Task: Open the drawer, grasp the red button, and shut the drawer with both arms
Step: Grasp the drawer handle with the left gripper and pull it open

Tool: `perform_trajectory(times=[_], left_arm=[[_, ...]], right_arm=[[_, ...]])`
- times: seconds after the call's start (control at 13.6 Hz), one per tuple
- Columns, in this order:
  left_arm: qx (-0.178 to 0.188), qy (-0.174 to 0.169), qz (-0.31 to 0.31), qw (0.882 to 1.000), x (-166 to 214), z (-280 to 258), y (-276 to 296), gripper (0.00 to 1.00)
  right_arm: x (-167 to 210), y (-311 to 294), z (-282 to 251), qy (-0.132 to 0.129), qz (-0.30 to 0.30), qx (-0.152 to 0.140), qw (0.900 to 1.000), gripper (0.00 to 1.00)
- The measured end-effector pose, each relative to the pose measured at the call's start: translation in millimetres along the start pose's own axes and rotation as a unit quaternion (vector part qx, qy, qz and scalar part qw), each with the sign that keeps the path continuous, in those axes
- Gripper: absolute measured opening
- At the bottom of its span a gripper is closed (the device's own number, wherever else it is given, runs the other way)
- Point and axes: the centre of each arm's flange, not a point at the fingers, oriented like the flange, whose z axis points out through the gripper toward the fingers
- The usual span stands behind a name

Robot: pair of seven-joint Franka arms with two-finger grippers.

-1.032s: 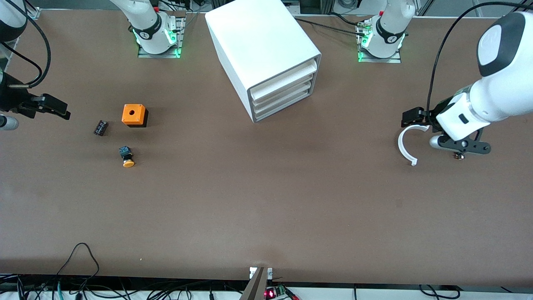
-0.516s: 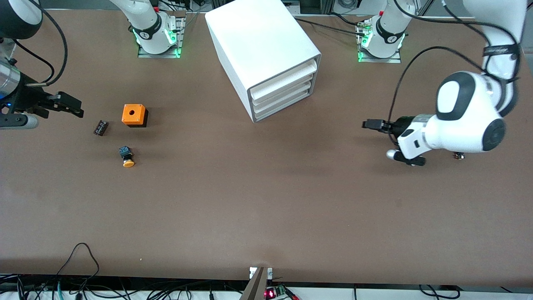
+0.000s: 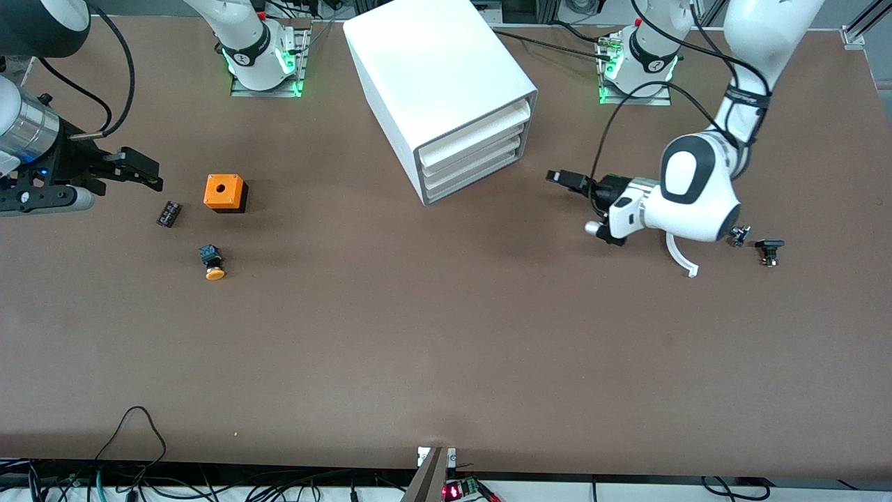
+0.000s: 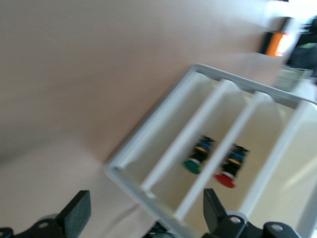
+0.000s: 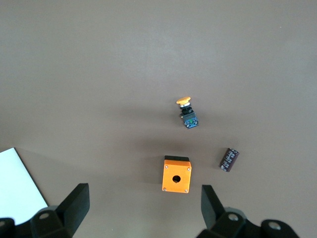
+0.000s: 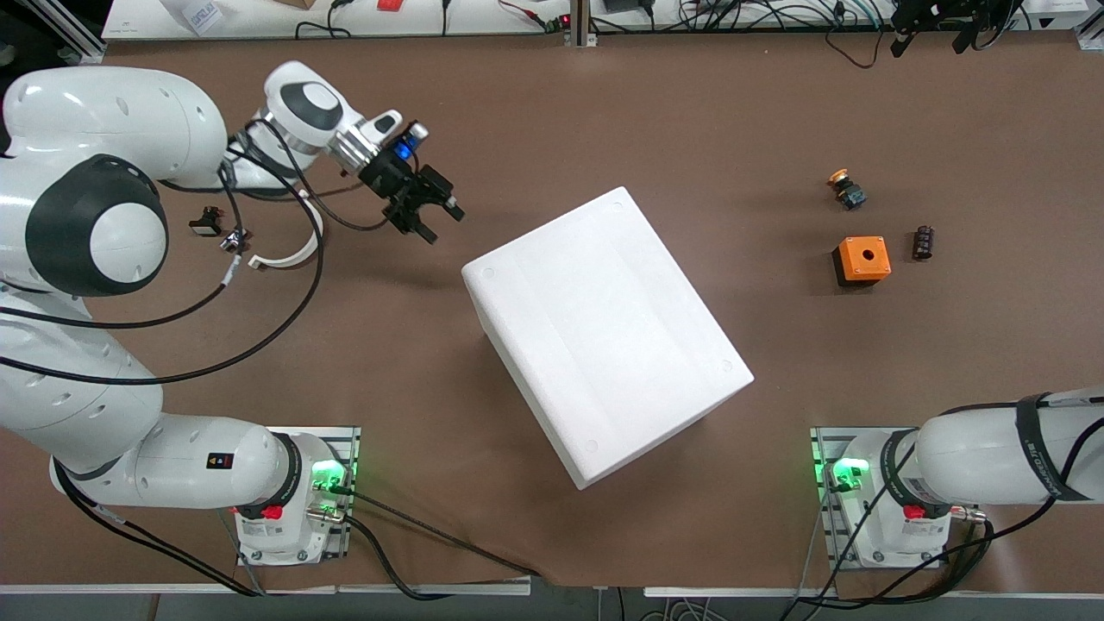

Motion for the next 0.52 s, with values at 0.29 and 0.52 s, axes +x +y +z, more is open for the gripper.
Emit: perform_trajectory(times=[0.29,0.52], left_arm=[[-0.045,-0.021,-0.005,0.999,-15,71,5,1.0],[-0.046,-0.033,-0.004,0.998,-21,101,14,0.93]], right_arm=[[0,0,0,-0.001,0.0,0.0,1.0,1.0],[0,0,0,-0.001,-0.001,0.0,1.0,1.0]])
